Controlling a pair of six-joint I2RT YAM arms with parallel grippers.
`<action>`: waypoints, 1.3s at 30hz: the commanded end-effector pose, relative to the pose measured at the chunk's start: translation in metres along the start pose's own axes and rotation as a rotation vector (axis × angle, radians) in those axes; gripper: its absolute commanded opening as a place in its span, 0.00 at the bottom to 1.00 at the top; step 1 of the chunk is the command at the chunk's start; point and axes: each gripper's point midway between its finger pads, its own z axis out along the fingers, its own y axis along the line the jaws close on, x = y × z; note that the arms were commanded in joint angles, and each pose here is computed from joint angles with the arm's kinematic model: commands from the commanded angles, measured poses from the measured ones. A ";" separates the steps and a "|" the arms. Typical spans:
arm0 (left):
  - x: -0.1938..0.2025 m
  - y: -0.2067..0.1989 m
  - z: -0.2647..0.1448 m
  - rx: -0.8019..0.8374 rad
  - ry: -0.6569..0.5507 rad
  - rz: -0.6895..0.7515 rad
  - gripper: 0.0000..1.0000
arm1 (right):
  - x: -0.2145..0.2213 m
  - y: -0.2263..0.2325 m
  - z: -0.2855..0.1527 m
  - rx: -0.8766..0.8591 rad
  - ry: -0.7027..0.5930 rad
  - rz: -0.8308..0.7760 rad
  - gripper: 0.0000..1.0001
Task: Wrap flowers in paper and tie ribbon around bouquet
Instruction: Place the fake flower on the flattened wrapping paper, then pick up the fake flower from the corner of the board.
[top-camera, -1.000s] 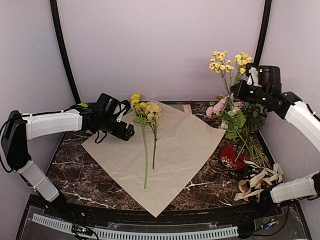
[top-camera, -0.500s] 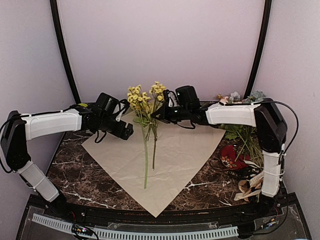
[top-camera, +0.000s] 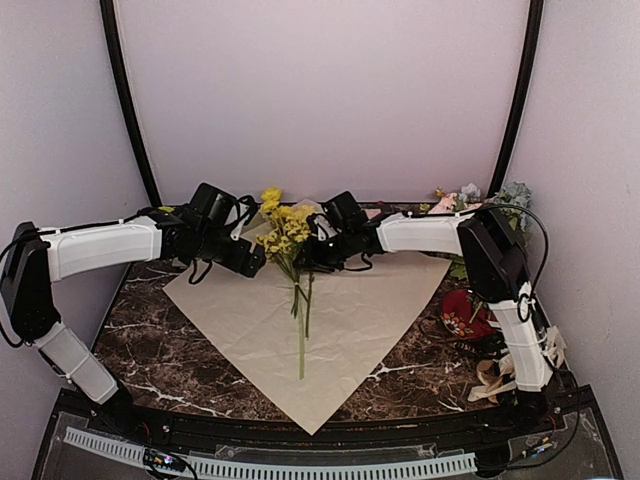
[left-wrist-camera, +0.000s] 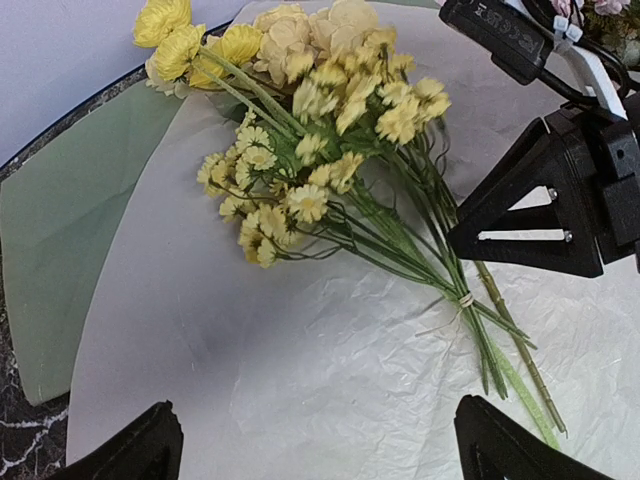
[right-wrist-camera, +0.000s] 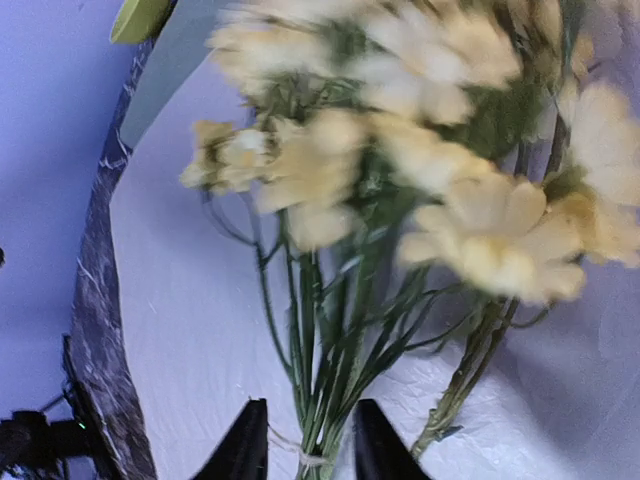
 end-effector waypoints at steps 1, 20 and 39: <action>-0.011 0.002 -0.009 0.000 -0.019 -0.015 0.98 | -0.005 0.007 -0.004 0.078 0.014 -0.123 0.39; -0.008 0.000 -0.004 0.009 0.001 -0.010 0.98 | -0.063 -0.113 -0.253 0.788 -0.191 -0.220 0.38; -0.004 -0.003 0.002 0.025 0.027 -0.005 0.98 | 0.067 -0.265 -0.368 1.224 0.112 0.070 0.31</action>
